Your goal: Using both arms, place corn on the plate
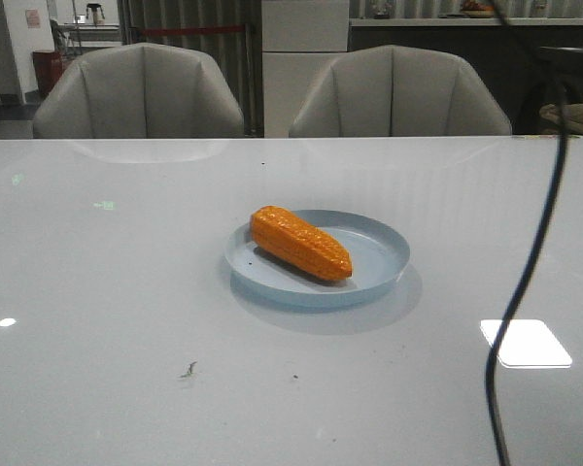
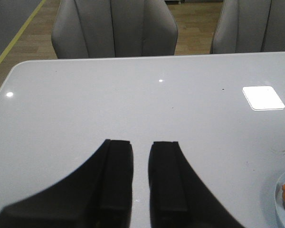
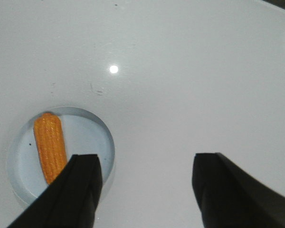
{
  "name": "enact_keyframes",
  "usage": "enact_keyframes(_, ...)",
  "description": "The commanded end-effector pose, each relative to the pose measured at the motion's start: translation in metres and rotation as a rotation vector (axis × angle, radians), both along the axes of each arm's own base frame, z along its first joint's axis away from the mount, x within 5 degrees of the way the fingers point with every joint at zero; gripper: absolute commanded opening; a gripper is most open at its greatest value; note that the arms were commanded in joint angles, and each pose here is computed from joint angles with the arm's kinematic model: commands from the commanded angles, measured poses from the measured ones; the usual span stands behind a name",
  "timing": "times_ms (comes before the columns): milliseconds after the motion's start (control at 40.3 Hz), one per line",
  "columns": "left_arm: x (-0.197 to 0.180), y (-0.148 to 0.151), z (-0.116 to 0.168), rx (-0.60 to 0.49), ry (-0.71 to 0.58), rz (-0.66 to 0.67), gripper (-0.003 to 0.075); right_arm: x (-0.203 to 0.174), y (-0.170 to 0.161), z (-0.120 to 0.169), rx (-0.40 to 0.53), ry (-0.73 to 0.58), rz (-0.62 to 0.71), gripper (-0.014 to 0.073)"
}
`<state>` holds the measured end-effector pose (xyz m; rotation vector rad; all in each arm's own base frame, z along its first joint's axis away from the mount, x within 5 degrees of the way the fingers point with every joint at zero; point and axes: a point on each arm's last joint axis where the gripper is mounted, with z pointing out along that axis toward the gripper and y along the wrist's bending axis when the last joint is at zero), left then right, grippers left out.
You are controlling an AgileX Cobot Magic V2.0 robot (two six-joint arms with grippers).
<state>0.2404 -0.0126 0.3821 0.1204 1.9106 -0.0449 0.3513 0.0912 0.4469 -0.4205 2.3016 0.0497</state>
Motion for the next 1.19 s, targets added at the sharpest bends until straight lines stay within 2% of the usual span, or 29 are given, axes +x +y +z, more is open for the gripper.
enact_keyframes(0, -0.005, 0.001, 0.022, -0.021, -0.126, 0.017, 0.0209, -0.039, -0.028, 0.026, 0.026, -0.144, -0.055, 0.0523)
enact_keyframes(149, -0.005, 0.001, 0.022, -0.021, -0.126, 0.017, 0.0209, -0.087, -0.065, 0.007, 0.040, -0.257, -0.147, 0.0523)
enact_keyframes(298, -0.005, 0.001, 0.022, -0.021, -0.126, 0.017, 0.0209, -0.138, -0.091, -0.027, 0.032, -0.284, -0.245, 0.0523)
enact_keyframes(372, -0.005, 0.001, 0.022, -0.021, -0.126, 0.017, 0.0209, -0.160, -0.100, -0.040, 0.032, -0.294, -0.293, 0.0523)
enact_keyframes(521, -0.005, 0.001, 0.022, -0.021, -0.126, 0.017, 0.0209, -0.195, -0.105, -0.045, 0.034, -0.344, -0.336, 0.0523)
enact_keyframes(794, -0.004, 0.001, 0.022, -0.021, -0.126, 0.017, 0.0205, -0.215, -0.103, -0.043, 0.047, -0.365, -0.337, 0.0523)
enact_keyframes(844, -0.004, 0.001, 0.022, -0.021, -0.126, 0.017, 0.0187, -0.215, -0.103, -0.043, 0.047, -0.365, -0.337, 0.0523)
enact_keyframes(968, -0.004, 0.001, 0.022, -0.021, -0.126, 0.017, 0.0087, -0.215, -0.103, -0.043, 0.047, -0.365, -0.337, 0.0523)
enact_keyframes(1166, -0.003, 0.001, 0.021, -0.021, -0.121, 0.017, 0.0093, -0.215, -0.103, -0.043, 0.047, -0.365, -0.337, 0.0523)
